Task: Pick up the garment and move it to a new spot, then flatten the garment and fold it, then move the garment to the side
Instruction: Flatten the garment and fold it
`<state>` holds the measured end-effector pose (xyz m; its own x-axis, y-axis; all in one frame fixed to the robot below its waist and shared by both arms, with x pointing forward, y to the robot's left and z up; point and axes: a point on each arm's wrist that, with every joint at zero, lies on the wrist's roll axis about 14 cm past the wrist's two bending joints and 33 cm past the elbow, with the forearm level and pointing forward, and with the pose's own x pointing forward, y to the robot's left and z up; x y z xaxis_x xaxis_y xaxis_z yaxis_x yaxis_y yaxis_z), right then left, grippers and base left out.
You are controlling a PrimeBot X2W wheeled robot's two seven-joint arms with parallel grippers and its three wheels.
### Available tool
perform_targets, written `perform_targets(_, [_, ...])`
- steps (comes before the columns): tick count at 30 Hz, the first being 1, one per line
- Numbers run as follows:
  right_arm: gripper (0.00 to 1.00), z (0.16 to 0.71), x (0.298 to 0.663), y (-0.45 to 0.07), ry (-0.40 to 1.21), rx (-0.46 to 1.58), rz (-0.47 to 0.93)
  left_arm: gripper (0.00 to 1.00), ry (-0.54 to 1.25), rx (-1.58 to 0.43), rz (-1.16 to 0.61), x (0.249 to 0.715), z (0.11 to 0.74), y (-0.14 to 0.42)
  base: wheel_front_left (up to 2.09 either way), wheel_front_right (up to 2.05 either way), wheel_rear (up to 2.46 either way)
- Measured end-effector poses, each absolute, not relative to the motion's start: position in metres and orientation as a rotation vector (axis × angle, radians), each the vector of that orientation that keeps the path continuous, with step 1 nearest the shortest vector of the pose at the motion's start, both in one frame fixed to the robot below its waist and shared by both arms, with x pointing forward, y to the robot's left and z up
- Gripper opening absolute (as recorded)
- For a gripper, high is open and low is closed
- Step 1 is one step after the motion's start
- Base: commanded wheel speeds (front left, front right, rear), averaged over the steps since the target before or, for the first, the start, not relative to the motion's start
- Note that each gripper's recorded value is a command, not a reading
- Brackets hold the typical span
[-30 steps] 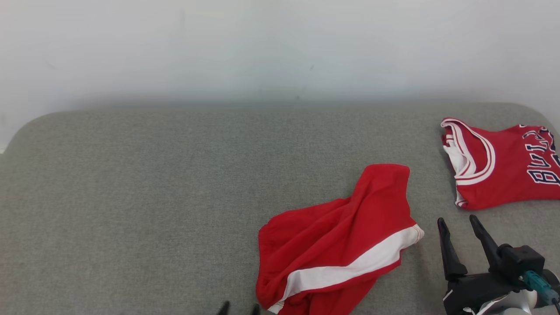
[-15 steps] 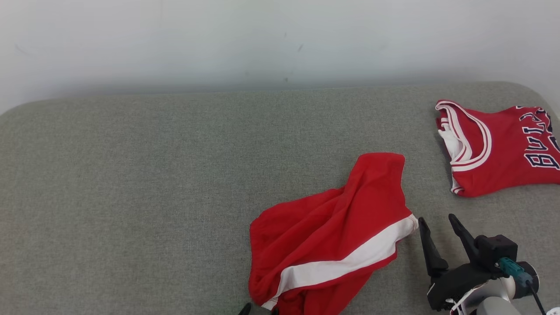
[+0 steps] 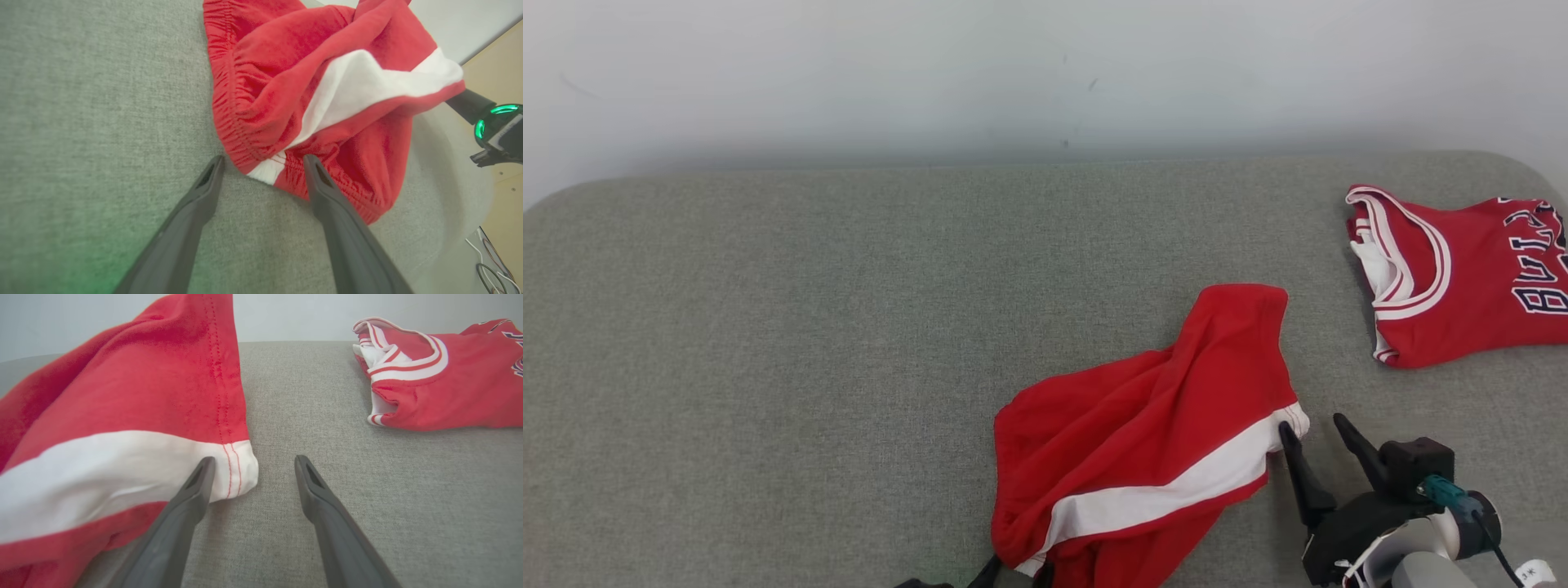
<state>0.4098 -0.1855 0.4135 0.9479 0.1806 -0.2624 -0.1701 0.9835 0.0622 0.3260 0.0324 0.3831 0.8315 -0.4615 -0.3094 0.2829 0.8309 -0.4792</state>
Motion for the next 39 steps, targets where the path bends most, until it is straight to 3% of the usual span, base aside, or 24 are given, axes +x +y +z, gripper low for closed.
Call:
perform_targets(4, [1.0,0.405,0.413,-0.176,0.306,0.04,0.203,1.0,0.438,-0.435,-0.414,0.331,0.382,0.031,0.0,0.0,0.0])
perform_targets(5, [0.93,0.403,0.414,-0.175,0.313,0.044,0.206,1.0,0.438,-0.436,-0.416,0.333,0.383,0.03,0.0,0.0,0.0])
perform_targets(6, [0.48,0.401,0.415,-0.173,0.322,0.047,0.21,1.0,0.442,-0.443,-0.414,0.334,0.382,0.03,0.0,0.0,0.0])
perform_targets(7, [0.2,0.399,0.417,-0.171,0.329,0.049,0.215,0.85,0.447,-0.448,-0.412,0.334,0.382,0.03,0.0,0.0,0.0])
perform_targets(8, [0.0,0.399,0.418,-0.168,0.332,0.052,0.219,0.15,0.449,-0.448,-0.411,0.335,0.381,0.03,0.0,0.0,0.0])
perform_targets(9, [0.0,0.399,0.421,-0.166,0.331,0.057,0.224,0.0,0.448,-0.45,-0.407,0.337,0.382,0.031,0.0,0.0,0.0])
perform_targets(24, [0.0,0.427,0.399,-0.192,0.223,0.098,0.16,0.0,0.319,-0.457,-0.37,0.334,0.412,0.055,0.0,0.0,0.0])
perform_targets(39, [0.0,0.499,0.389,-0.136,-0.016,0.201,0.304,0.0,0.013,-0.244,-0.383,0.386,0.5,0.109,0.0,0.0,0.0])
